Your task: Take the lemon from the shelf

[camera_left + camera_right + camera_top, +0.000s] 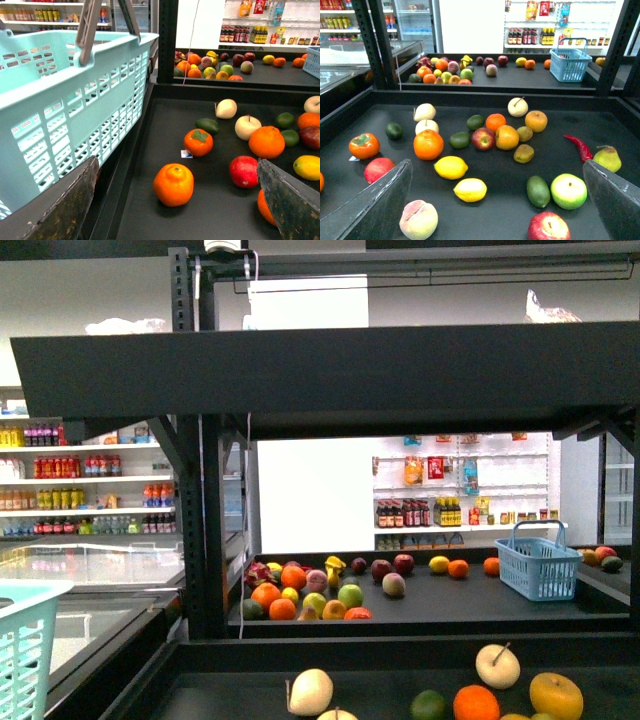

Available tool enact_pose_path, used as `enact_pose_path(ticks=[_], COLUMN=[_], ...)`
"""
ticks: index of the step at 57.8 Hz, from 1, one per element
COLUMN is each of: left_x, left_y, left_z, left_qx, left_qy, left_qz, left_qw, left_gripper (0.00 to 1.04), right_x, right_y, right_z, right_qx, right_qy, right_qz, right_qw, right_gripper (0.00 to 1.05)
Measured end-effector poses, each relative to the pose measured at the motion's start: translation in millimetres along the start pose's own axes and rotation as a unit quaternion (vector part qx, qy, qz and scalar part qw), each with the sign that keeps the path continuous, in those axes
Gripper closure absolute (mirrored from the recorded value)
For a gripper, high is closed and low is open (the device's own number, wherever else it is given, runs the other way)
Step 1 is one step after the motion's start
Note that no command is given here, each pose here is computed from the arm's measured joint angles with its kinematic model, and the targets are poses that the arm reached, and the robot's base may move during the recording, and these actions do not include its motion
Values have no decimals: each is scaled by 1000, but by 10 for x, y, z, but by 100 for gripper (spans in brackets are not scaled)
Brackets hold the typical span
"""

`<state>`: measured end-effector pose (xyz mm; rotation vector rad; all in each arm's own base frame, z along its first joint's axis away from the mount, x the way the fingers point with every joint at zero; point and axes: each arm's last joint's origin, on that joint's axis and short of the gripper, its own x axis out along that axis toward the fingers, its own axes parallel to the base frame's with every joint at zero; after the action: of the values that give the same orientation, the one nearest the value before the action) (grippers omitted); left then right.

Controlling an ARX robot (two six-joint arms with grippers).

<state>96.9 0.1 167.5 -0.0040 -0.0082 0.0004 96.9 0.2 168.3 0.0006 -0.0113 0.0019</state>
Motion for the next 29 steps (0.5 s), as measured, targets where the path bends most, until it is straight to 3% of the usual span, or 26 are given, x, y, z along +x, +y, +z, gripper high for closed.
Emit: enact_pose_path(ticks=[29], left_x=[0], left_y=[0], left_z=[0], left_qx=[0], left_qy=[0], left_qz=[0], left_qw=[1000], left_gripper=[8], right_x=[0], right_y=[0], right_z=[0], right_qx=[0], right_qy=[0], right_qz=[0], right_qw=[1000], right_gripper=[2])
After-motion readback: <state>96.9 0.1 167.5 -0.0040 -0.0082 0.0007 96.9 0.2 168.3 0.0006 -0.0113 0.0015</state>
